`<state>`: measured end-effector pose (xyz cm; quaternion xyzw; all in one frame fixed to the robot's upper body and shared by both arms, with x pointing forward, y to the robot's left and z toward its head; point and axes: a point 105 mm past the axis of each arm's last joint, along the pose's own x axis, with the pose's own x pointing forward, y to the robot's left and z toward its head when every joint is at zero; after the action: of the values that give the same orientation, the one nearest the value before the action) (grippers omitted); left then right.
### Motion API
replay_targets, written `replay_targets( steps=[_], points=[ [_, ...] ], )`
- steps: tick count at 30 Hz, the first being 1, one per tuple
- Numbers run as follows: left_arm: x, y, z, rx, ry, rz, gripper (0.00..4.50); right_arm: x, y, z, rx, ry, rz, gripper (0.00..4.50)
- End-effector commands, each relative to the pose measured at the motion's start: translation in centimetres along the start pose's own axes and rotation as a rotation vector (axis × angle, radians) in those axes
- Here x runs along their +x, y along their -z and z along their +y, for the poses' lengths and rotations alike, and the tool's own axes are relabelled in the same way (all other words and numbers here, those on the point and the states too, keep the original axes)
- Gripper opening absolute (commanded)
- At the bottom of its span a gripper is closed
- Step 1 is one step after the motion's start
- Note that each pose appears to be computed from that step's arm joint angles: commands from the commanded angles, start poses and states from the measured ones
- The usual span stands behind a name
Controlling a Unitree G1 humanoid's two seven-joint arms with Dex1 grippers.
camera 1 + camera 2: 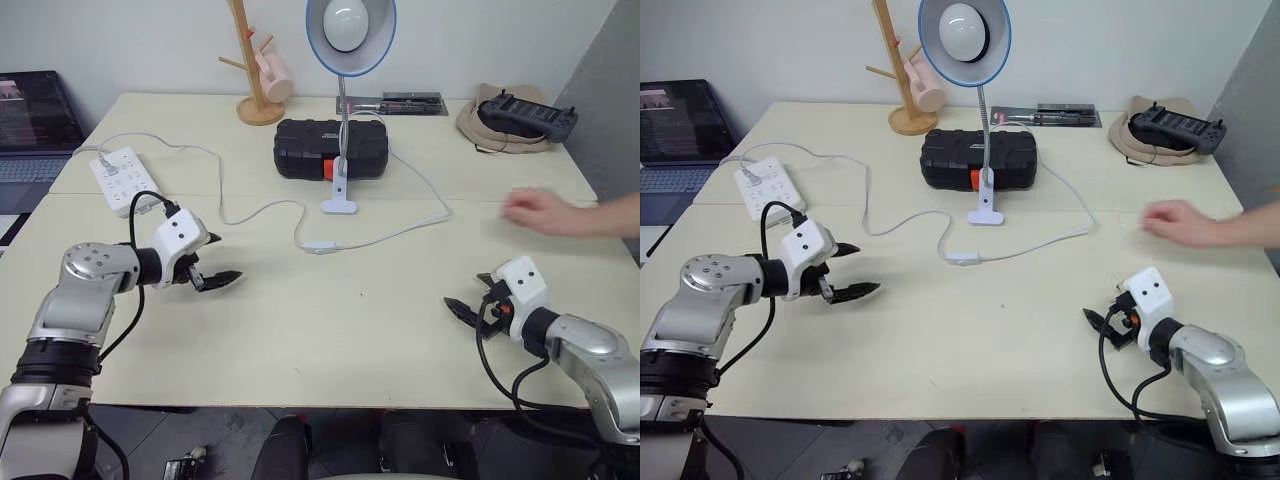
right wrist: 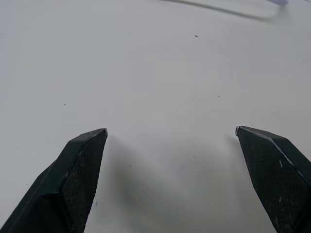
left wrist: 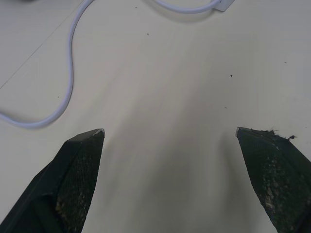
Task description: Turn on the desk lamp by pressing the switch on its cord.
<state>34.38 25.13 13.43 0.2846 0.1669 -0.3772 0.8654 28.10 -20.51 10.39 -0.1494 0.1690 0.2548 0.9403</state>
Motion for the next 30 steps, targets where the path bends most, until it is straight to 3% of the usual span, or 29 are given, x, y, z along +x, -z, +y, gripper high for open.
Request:
replay_targets(
  steps=[1, 10, 13, 18, 23, 30],
  points=[
    [-0.9, -1.4, 1.5, 0.009, -0.037, -0.032, 4.50, -0.1, -3.0, -0.1, -0.094, -0.072, -0.074, 4.45],
    [-1.5, -2.0, 1.5, -0.003, -0.025, -0.048, 4.50, 1.2, -5.3, -0.3, -0.162, -0.164, -0.099, 4.45],
    [-1.9, -3.2, 1.5, -0.092, -0.024, -0.123, 4.50, 1.9, -5.9, 0.2, -0.183, -0.207, -0.109, 4.45],
    [-3.4, -6.1, 2.0, -0.446, -0.043, -0.372, 4.50, 4.6, -7.6, 2.2, -0.177, -0.346, -0.144, 4.45],
    [-2.9, -4.4, -1.0, -0.521, 0.006, -0.325, 4.50, 7.8, -9.3, 4.4, -0.284, -0.476, -0.159, 4.45],
    [-2.8, -4.4, -2.7, -0.514, 0.004, -0.315, 4.50, 11.9, -10.4, 6.5, -0.361, -0.575, -0.176, 4.45]
  ],
)
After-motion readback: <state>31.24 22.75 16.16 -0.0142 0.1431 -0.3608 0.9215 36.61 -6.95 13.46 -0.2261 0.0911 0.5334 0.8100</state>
